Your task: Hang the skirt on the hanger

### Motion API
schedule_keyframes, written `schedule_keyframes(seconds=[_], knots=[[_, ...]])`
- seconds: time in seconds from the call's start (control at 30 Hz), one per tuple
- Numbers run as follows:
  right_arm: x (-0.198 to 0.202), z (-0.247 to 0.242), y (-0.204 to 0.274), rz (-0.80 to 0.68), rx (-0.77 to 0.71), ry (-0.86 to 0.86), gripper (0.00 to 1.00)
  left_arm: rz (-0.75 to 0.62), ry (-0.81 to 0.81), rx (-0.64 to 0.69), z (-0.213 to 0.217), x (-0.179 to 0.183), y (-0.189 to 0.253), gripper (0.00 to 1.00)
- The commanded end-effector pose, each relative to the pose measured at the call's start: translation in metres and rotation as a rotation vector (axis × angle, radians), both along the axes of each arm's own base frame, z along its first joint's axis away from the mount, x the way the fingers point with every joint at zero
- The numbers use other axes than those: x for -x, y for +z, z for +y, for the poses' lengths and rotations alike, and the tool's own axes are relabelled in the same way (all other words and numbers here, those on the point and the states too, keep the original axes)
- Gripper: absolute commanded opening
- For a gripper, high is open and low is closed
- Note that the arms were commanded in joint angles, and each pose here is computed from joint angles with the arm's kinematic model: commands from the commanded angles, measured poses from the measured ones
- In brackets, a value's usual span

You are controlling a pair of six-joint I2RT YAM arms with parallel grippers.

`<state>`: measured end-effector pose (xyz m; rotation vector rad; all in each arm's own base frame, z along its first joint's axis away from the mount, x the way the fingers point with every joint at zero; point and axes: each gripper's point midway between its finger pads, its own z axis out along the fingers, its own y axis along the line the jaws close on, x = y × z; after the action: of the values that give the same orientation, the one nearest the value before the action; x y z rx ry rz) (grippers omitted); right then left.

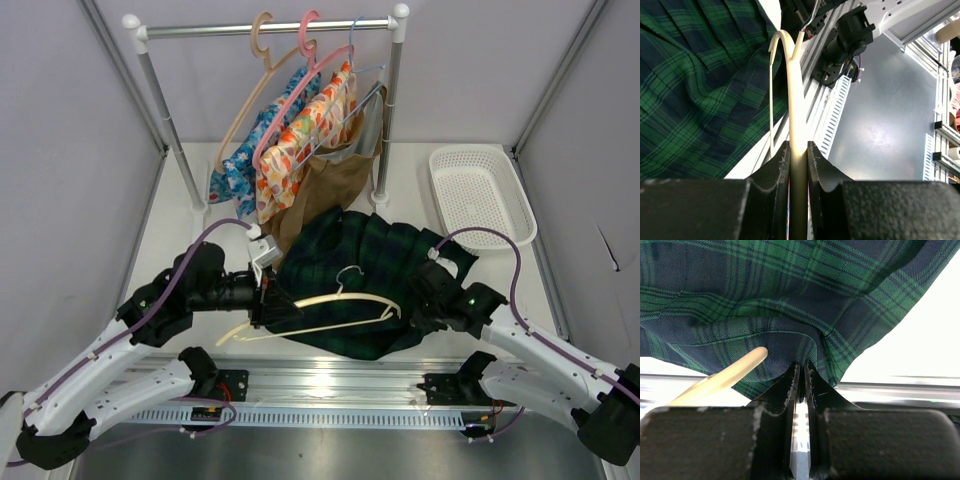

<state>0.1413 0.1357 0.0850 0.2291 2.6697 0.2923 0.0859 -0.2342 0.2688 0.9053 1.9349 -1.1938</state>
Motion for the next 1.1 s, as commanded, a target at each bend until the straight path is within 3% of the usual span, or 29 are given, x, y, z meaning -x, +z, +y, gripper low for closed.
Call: schedule_keyframes(seconds=[0.0,1.07], knots=[[-0.009,0.005,0.012,-0.044,-0.033,0.008,0.07,-0.046,-0.006,0.038,0.0,0.001,0.017,0.0],[-0.007,0.008,0.003,-0.016,-0.045,0.003,0.06,-0.068,-0.044,0.013,0.015,0.018,0.023,0.0]])
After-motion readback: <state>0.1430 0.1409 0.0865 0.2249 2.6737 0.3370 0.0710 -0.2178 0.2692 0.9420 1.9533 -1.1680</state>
